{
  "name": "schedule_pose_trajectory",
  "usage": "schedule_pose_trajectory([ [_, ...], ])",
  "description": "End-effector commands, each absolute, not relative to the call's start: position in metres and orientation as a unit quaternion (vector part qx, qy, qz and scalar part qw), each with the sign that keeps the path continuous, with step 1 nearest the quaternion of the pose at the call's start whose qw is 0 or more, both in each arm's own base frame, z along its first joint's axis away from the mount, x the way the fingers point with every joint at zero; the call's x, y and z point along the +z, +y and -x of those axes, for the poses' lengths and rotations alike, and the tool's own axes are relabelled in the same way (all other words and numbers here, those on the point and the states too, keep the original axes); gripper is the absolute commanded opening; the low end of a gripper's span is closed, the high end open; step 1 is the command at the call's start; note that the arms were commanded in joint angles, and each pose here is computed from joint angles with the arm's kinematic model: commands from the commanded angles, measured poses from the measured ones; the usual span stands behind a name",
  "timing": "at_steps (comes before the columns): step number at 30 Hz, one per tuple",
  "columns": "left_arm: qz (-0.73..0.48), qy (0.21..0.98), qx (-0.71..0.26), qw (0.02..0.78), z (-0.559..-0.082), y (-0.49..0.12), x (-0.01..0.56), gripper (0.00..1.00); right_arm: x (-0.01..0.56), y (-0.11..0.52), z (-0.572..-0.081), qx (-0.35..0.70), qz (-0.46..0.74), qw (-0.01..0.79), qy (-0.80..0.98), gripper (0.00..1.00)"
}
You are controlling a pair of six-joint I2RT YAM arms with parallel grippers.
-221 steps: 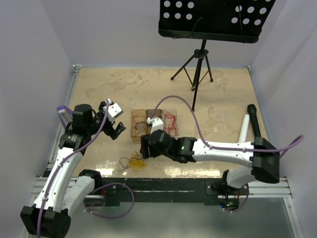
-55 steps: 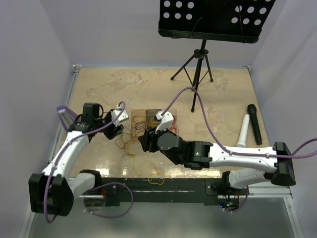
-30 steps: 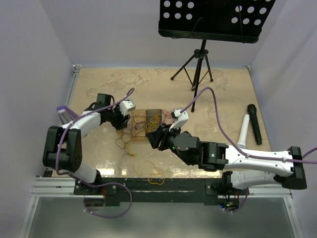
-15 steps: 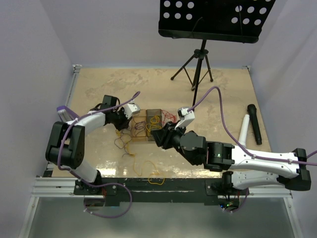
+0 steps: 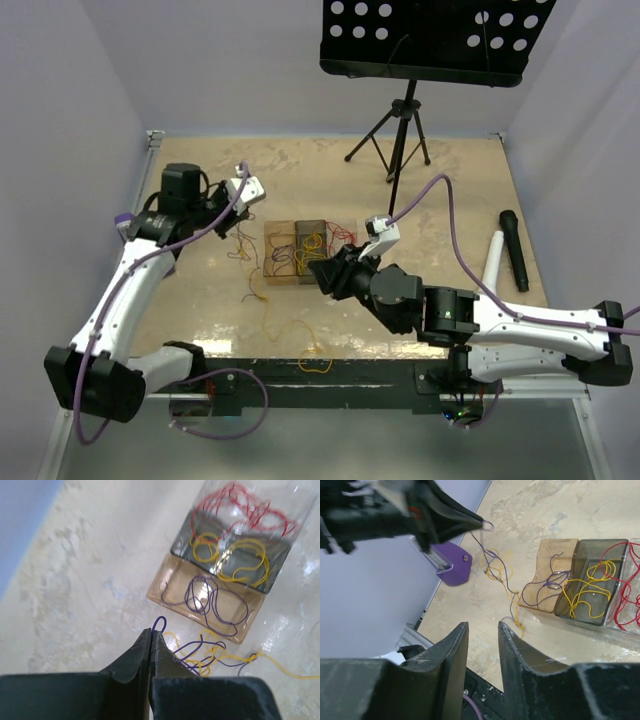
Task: Untangle the cables
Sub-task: Untie the cable.
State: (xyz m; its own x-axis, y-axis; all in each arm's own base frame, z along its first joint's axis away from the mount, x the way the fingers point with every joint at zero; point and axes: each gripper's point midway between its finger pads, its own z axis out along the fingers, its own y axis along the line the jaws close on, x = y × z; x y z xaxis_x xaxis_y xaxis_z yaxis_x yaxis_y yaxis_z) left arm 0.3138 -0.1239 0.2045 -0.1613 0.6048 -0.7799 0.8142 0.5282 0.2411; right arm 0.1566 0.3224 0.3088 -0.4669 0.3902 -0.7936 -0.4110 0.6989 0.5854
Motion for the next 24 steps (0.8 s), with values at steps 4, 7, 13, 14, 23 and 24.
schedule_pose_trajectory([
  [4, -0.479, 0.704, -0.182, 0.492, -0.249, -0.138, 0.322, 0.0, 0.321, 0.331, -0.153, 0.431, 0.02, 0.527, 0.732, 0.48],
  [7, -0.474, 0.688, -0.201, 0.511, -0.229, -0.142, 0.351, 0.0, 0.331, 0.345, -0.15, 0.448, 0.043, 0.536, 0.714, 0.54],
  [13, -0.457, 0.674, -0.243, 0.528, -0.21, -0.151, 0.383, 0.0, 0.344, 0.385, -0.15, 0.444, 0.087, 0.552, 0.701, 0.6],
  [14, -0.458, 0.672, -0.25, 0.525, -0.208, -0.153, 0.384, 0.0, 0.347, 0.391, -0.152, 0.441, 0.089, 0.558, 0.697, 0.6],
  [23, -0.448, 0.663, -0.298, 0.52, -0.194, -0.163, 0.397, 0.0, 0.374, 0.424, -0.161, 0.457, 0.078, 0.596, 0.656, 0.6],
  [24, -0.448, 0.661, -0.302, 0.52, -0.193, -0.164, 0.399, 0.0, 0.378, 0.426, -0.163, 0.457, 0.074, 0.601, 0.651, 0.6],
])
